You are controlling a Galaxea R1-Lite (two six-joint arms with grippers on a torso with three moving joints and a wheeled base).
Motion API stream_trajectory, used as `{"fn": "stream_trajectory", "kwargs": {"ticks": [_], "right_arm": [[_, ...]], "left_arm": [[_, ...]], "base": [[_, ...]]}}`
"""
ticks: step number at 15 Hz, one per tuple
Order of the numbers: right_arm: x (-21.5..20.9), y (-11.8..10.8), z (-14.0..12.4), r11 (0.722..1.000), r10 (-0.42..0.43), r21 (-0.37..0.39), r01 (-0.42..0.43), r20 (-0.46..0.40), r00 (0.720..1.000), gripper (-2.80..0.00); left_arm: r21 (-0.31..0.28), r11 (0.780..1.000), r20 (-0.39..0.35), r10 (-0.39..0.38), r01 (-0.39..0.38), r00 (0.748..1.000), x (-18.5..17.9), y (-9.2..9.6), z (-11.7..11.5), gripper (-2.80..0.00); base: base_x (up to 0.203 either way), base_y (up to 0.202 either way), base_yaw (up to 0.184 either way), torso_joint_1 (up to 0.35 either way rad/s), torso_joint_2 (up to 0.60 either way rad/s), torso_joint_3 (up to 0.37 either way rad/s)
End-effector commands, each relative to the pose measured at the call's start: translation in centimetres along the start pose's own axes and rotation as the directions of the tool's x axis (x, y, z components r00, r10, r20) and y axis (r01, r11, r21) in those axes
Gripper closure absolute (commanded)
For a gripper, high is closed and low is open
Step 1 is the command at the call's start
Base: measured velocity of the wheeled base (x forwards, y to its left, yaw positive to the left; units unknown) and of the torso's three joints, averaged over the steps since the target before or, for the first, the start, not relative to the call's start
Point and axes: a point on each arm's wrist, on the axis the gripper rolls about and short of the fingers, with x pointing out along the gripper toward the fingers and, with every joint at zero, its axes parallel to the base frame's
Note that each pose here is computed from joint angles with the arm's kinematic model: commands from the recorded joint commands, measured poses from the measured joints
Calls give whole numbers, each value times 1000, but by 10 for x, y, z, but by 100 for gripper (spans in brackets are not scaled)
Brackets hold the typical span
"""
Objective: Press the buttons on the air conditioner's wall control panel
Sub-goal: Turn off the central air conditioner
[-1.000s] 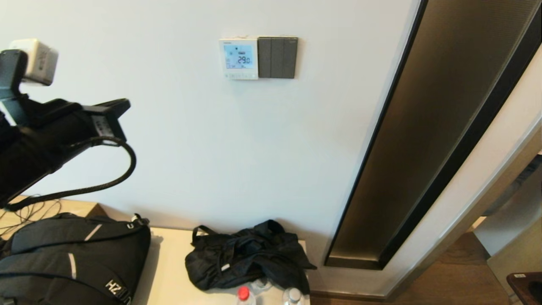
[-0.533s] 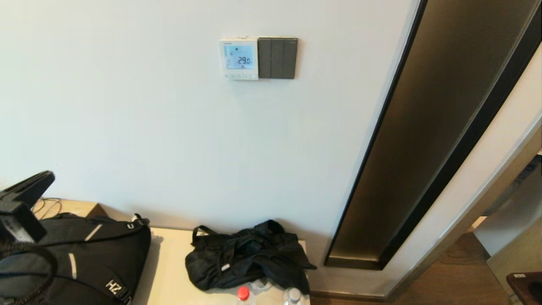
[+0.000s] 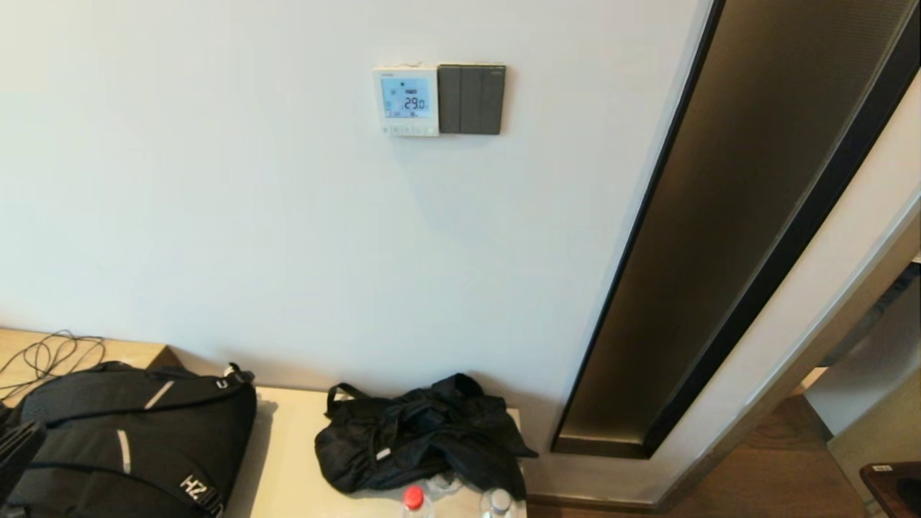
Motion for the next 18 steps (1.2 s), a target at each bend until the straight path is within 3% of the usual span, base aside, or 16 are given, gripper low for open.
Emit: {"fn": "stream_trajectory", "kwargs": {"ticks": [1, 7, 14, 18], "right_arm": [[0, 0, 0, 1000, 0, 0, 0, -2, 1000, 0], [0, 0, 0, 1000, 0, 0, 0, -2, 1000, 0], [0, 0, 0, 1000, 0, 0, 0, -2, 1000, 0], [0, 0, 0, 1000, 0, 0, 0, -3, 1000, 0]], "left_arm": [[0, 1000, 21, 2, -2, 1000, -28, 2, -13, 0], [10, 1000, -73, 11, -10, 997, -46, 3, -50, 0], [6, 998, -48, 57, -57, 997, -49, 3, -51, 0], [1, 1000, -5, -8, 8, 1000, -57, 2, -56, 0]], "base": [[0, 0, 0, 0, 0, 0], [0, 0, 0, 0, 0, 0], [0, 0, 0, 0, 0, 0], [0, 0, 0, 0, 0, 0]]}}
